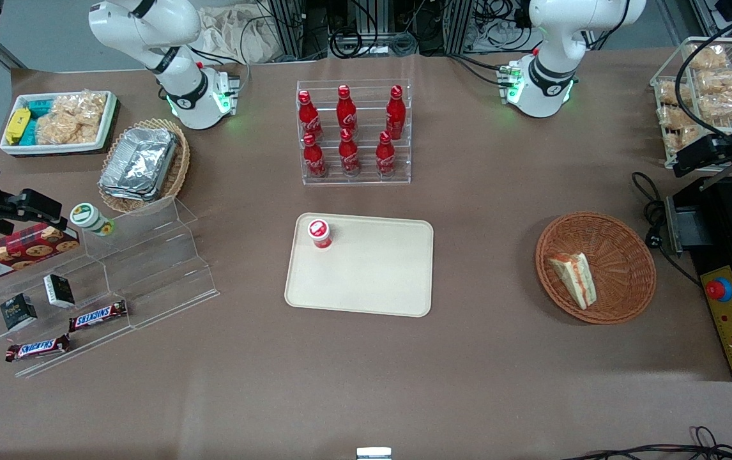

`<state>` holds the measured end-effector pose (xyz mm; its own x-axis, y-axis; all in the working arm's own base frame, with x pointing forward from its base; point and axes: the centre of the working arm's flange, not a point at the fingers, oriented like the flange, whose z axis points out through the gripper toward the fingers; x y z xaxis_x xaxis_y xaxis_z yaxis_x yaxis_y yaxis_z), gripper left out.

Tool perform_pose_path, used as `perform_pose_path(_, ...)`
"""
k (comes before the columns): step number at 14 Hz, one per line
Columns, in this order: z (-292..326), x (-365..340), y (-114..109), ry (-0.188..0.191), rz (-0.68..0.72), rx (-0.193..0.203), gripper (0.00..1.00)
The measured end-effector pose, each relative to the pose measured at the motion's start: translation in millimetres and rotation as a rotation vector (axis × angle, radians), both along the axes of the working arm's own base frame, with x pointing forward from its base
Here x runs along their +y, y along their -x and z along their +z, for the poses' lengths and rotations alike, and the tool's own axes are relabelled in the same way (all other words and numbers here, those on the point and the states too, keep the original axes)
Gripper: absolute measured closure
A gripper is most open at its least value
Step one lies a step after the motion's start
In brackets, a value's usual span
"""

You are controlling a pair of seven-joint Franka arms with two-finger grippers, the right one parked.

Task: Place sandwich from basket to tray

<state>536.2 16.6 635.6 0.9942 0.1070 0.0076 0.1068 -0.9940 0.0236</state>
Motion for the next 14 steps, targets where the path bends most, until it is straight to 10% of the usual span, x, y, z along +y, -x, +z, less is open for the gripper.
perform_pose_path(7,-21,-3,-14,-0.037,0.042,0.031,0.00)
perform_pose_path(14,-193,-31,-86,-0.012,0.195,0.067,0.00)
